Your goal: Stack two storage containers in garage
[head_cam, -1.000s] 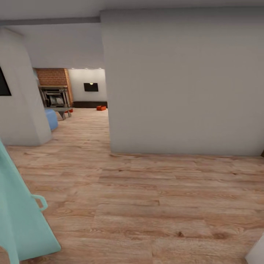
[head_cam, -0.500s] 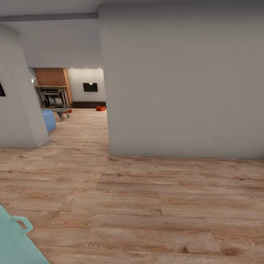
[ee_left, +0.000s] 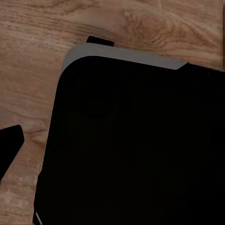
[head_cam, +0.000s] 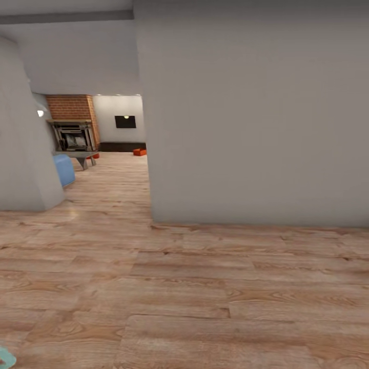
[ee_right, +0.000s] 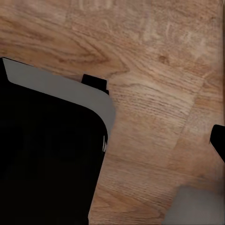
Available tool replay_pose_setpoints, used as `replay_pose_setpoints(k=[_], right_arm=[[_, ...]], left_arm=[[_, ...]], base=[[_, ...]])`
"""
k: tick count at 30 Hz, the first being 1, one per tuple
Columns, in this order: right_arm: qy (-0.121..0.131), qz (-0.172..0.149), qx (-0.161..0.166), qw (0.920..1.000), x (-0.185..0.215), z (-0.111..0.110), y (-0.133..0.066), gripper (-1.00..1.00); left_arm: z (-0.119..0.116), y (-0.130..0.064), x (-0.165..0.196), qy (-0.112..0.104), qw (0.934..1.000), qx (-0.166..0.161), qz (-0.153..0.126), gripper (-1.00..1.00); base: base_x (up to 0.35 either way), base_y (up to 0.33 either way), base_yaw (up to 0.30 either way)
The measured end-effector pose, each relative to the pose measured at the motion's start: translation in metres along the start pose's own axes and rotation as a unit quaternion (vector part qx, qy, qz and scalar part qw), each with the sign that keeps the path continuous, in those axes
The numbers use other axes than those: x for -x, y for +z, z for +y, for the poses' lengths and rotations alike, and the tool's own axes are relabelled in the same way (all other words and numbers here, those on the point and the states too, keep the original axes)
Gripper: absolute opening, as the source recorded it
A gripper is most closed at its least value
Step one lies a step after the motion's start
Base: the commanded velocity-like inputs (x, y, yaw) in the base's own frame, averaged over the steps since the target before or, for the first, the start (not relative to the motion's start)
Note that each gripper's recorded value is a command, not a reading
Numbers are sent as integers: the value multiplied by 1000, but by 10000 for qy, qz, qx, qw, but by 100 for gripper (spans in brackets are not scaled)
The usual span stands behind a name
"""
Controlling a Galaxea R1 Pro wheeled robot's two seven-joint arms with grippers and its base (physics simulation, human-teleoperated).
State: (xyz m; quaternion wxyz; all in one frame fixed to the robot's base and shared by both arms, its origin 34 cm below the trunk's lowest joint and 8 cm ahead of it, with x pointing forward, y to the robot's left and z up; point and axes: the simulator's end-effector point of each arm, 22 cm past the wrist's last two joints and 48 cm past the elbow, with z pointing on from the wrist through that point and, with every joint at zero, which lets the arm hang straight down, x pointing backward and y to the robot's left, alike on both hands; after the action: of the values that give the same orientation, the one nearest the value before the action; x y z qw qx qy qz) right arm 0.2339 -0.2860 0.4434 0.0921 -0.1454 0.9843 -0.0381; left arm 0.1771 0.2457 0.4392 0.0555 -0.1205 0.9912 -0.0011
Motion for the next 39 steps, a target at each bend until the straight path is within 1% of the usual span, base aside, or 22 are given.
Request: replay_pose_setpoints(k=[30,39], right_arm=[[1,-3,11,10000,0,1,0,100],[6,-123,4,9999,6,0,0,100]], left_arm=[[0,0,0,-1,10000,2,1,100],[0,0,0,2,10000,-1,0,100]], base=[[322,0,1],[323,0,212]])
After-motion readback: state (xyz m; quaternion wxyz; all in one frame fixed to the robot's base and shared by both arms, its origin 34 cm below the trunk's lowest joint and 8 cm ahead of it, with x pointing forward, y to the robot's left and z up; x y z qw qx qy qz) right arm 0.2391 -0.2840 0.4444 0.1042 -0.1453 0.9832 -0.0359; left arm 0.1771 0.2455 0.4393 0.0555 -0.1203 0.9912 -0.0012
